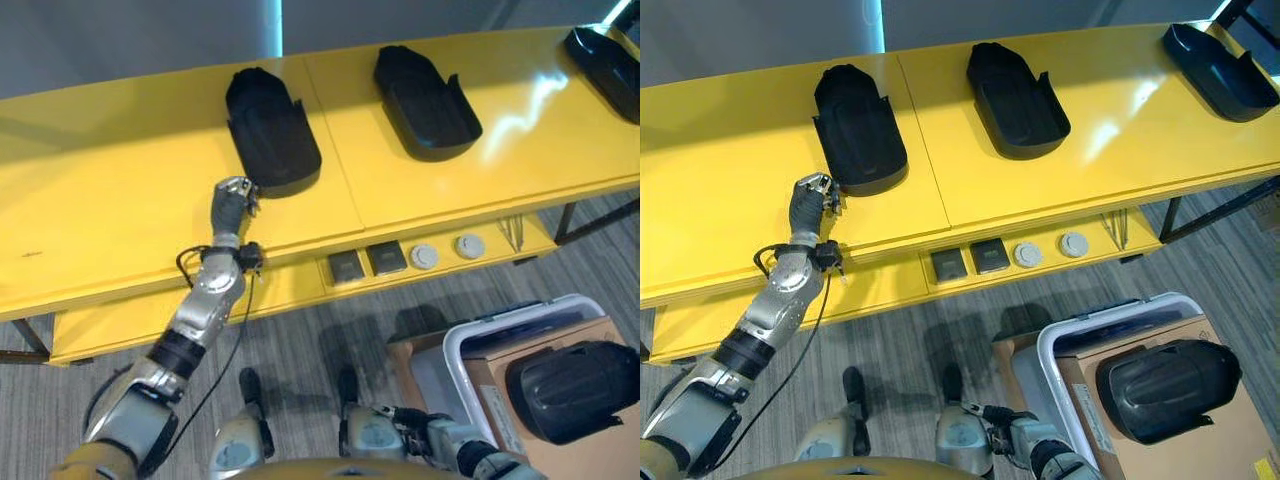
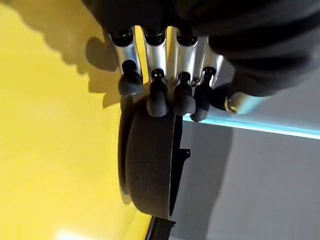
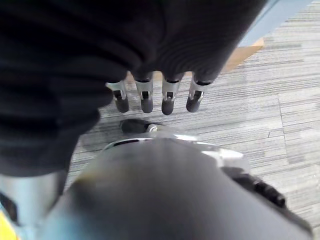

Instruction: Move parts from the plastic box to the shelf.

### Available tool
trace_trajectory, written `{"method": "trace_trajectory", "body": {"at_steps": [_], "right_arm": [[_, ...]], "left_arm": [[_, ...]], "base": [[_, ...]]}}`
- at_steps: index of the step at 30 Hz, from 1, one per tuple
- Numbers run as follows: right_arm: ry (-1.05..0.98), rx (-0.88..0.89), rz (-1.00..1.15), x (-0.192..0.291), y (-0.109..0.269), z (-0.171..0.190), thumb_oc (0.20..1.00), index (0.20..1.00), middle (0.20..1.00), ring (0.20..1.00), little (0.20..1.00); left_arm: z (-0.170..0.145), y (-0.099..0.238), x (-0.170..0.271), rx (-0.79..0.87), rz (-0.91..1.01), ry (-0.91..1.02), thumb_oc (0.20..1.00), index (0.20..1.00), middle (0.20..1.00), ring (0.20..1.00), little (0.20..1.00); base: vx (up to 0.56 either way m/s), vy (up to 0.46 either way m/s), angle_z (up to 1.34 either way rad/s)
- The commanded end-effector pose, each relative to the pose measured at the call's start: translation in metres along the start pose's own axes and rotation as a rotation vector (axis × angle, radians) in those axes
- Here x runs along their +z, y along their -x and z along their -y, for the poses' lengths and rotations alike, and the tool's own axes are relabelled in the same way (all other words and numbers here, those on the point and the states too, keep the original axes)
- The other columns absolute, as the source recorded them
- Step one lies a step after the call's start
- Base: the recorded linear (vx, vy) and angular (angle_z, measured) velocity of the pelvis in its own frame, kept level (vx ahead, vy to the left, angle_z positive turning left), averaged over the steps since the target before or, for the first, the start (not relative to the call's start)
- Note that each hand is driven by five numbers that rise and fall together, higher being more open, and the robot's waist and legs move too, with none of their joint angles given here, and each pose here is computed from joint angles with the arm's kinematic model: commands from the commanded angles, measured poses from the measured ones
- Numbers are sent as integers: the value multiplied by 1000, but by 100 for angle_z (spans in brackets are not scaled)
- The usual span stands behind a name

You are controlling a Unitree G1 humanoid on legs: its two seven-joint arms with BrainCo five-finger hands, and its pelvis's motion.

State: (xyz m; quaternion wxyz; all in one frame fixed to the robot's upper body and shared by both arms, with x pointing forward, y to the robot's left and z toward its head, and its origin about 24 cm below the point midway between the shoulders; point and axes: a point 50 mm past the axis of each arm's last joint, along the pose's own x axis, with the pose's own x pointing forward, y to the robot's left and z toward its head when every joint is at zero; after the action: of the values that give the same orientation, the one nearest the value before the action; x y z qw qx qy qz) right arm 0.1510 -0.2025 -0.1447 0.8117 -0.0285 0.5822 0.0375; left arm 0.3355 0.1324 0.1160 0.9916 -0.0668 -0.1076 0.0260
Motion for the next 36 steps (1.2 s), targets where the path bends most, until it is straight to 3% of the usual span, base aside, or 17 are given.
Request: {"method": "trace_trajectory", "body": {"at_steps": [1,17,22,25,28,36], "right_arm": [[-3,15,14,11,-1,-6,1000,1000,1000,1000,1000],[-22,14,11,-6,-1,-3,1000,1000,1000,1000,1000],[-35,7,-19,-18,-1,-3,1000,1000,1000,1000,1000],[-39,-12,-69,-35,-1,0,1000,1000,1000,1000,1000],[-55,-32,-102,-44,0,6,1000,1000,1000,1000,1000],[-87,-48,-118,-56,2,15,1000,1000,1000,1000,1000]], "left_arm": [[21,-24,26,-40,93,16,200,200,200,200,200],[-35,-9,13,200,84,43,200,200,200,200,200],[-40,-4,20,149,129,82,200,200,200,200,200],[-31,9,30,-20,219,135,200,200,200,200,200],[-21,21,36,-148,244,158,1000,1000,1000,1000,1000],[-14,45,25,-337,150,189,1000,1000,1000,1000,1000]], "base": [[-24,-17,-7],[-14,3,2],[-26,21,7],[-57,47,4],[-47,40,4],[-16,20,0]]}}
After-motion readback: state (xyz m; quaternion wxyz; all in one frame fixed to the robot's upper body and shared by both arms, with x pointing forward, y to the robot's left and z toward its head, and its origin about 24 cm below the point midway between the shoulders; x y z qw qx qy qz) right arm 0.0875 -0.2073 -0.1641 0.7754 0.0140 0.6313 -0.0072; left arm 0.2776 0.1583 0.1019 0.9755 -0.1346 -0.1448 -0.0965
